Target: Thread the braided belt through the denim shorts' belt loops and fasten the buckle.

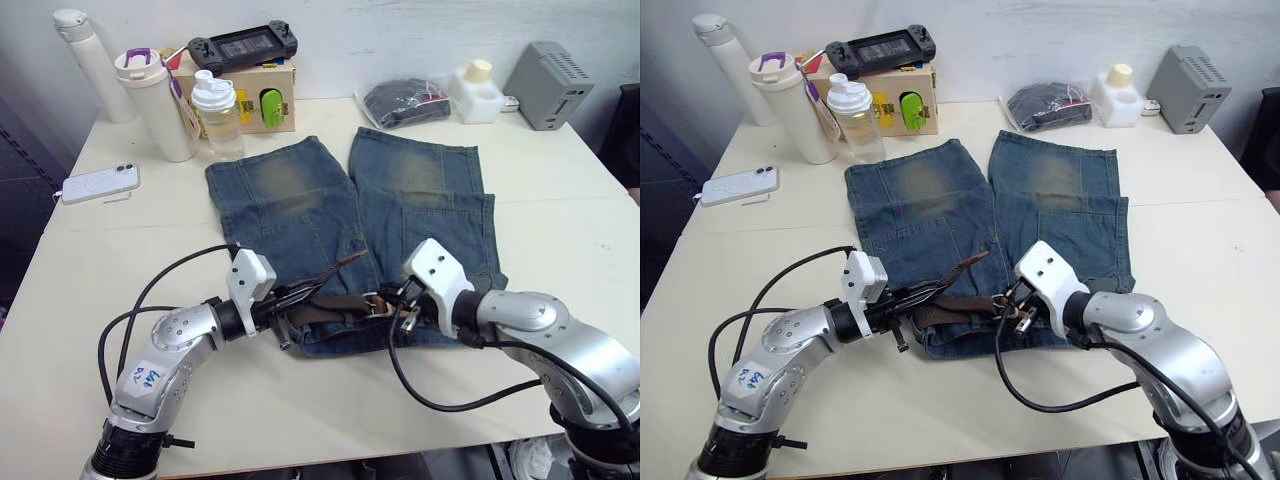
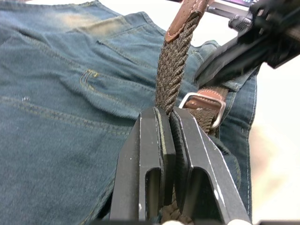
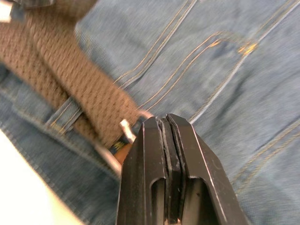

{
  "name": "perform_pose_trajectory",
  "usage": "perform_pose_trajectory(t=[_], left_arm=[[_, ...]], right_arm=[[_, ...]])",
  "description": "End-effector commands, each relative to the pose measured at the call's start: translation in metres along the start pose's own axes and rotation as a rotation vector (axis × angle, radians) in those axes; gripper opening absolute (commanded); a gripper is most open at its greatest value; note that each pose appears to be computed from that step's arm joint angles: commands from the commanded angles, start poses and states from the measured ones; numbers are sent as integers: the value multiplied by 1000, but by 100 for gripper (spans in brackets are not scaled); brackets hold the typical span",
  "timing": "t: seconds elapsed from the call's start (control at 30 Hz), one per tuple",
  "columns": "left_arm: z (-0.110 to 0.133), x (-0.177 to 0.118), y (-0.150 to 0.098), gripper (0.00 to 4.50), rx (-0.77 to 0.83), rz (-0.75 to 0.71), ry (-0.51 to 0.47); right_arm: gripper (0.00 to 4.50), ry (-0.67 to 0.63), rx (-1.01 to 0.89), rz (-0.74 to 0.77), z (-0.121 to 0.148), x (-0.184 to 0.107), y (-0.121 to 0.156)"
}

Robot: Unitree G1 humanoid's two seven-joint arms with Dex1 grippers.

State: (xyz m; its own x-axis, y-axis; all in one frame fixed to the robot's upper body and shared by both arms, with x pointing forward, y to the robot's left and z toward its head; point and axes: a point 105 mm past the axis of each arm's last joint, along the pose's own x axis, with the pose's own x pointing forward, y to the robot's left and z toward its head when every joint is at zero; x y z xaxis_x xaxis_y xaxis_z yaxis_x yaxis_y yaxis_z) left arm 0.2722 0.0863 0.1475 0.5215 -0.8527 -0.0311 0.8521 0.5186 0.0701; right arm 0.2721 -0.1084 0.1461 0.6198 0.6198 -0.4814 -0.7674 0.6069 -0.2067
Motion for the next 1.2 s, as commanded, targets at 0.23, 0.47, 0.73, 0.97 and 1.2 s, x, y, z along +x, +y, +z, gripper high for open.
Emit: perform_pose_trajectory(t=[0.23,0.47,0.73,0.97,1.2], left_arm=[[11,0,-8,0,52,-21,-40],[10,0,-9,0,51,-26,-45],[11,-1,-11,0,59,-15,-51],[11,-2,-11,0,66,-1,-52],[12,-1,-12,0,69,4,-55]], right_arm=[[14,55,-82,195,10,-6,-11],[14,75,-126,471,26,-18,-5],[14,127,-201,475,21,6,-14],[14,147,-226,492,18,12,-16],[14,159,-242,508,15,21,-12]])
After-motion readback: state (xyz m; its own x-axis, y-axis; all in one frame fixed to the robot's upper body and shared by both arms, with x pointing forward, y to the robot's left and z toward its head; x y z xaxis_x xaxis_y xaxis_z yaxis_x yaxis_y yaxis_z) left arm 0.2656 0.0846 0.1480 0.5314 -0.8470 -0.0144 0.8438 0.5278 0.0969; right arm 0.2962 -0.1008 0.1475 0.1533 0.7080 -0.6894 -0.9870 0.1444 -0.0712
